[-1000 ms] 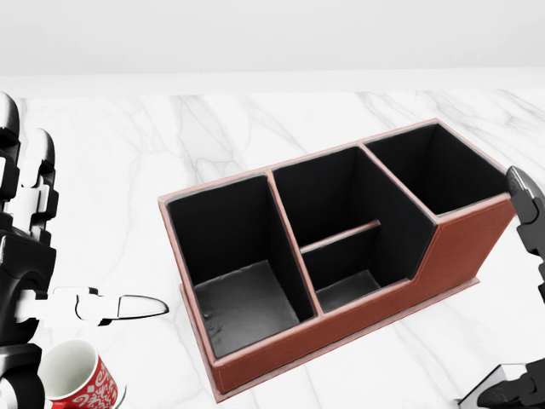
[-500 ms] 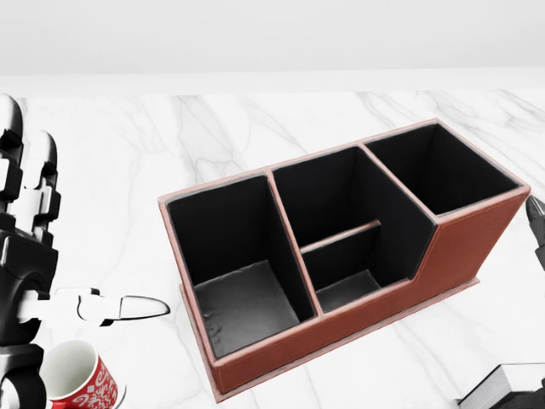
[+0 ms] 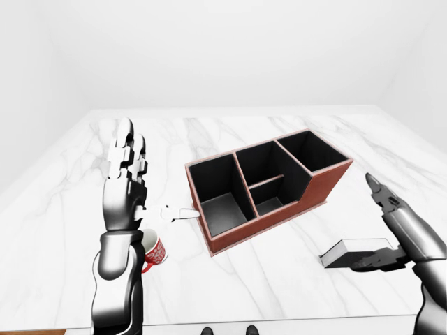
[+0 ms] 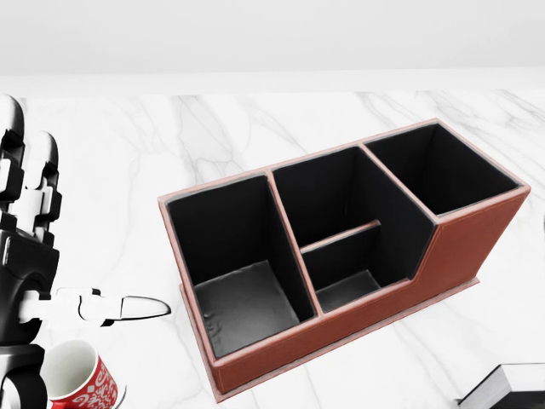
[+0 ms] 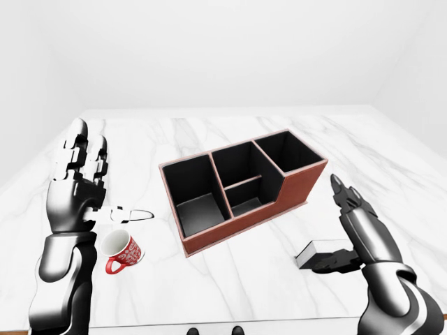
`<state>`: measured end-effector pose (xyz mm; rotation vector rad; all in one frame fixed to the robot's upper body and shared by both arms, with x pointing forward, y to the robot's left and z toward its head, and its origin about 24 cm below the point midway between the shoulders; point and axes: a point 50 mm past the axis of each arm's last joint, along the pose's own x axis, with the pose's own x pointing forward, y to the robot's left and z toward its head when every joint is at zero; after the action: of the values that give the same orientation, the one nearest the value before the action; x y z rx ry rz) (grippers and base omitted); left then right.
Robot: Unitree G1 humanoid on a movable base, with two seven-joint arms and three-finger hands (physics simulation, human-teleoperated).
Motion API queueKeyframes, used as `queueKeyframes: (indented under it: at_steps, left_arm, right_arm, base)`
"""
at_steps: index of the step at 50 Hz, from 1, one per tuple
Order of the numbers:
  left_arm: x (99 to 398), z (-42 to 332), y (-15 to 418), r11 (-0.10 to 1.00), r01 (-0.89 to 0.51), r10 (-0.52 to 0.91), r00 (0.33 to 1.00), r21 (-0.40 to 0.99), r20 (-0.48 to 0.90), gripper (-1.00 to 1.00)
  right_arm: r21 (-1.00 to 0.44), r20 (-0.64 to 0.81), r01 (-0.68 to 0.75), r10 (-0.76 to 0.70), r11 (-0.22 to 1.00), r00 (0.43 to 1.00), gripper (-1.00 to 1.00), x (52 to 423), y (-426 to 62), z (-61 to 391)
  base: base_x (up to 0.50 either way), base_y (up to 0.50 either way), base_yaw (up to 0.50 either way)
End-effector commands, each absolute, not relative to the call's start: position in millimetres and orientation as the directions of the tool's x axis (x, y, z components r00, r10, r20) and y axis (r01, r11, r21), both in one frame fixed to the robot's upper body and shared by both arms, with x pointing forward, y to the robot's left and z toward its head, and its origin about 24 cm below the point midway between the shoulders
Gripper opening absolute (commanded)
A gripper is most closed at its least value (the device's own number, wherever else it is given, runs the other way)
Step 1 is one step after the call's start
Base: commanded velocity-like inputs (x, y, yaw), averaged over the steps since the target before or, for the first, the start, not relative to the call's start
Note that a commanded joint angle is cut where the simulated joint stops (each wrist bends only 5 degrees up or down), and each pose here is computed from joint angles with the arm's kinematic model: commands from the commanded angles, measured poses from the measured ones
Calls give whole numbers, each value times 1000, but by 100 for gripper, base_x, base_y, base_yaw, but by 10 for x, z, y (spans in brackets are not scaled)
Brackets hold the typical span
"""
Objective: Pick up the book and place it in the back compartment of the caddy.
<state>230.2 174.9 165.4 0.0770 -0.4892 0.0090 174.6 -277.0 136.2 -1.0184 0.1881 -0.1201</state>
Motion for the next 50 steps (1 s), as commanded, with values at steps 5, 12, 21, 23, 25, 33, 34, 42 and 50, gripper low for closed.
queueKeyframes:
  at_steps: [5,12,21,23,25,33,34,42,50]
  left_arm:
    - [2298,1658,1751,997,-28,-9,882,72,471,100]
    - [2308,1642,1755,997,-28,-8,885,72,465,100]
    - [2303,1644,1749,997,-28,-9,885,72,466,100]
    - [2300,1651,1750,997,-28,-9,883,72,469,100]
    - [2295,1661,1748,997,-28,-9,881,72,473,100]
    - [2298,1655,1746,997,-28,-10,882,73,471,100]
    - [2296,1656,1745,997,-28,-10,882,73,471,100]
    - [2296,1636,1740,997,-26,-11,886,73,463,100]
    - [2296,1611,1735,997,-22,-14,892,75,452,100]
  right_arm:
    - [-847,-132,0,-211,532,968,100,1744,-2857,1297]
    - [-844,-149,-10,-216,537,965,100,1749,-2884,1265]
    - [-831,-181,-27,-224,555,958,100,1758,-2938,1193]
    - [-827,-188,-32,-222,561,957,100,1760,-2940,1176]
    - [-824,-196,-39,-220,565,956,100,1765,-2944,1157]
    - [-813,-223,-58,-218,579,950,100,1777,-2967,1094]
    - [-814,-223,-58,-218,578,950,100,1780,-2969,1096]
    - [-808,-239,-63,-228,586,944,100,1801,-3013,1043]
    - [-805,-247,-65,-233,590,941,100,1826,-3031,999]
  base:
    - [0,0,0]
    - [0,0,0]
    - [0,0,0]
    - [0,0,0]
    - [0,0,0]
    - [0,0,0]
    - [0,0,0]
    - [0,0,0]
    - [0,0,0]
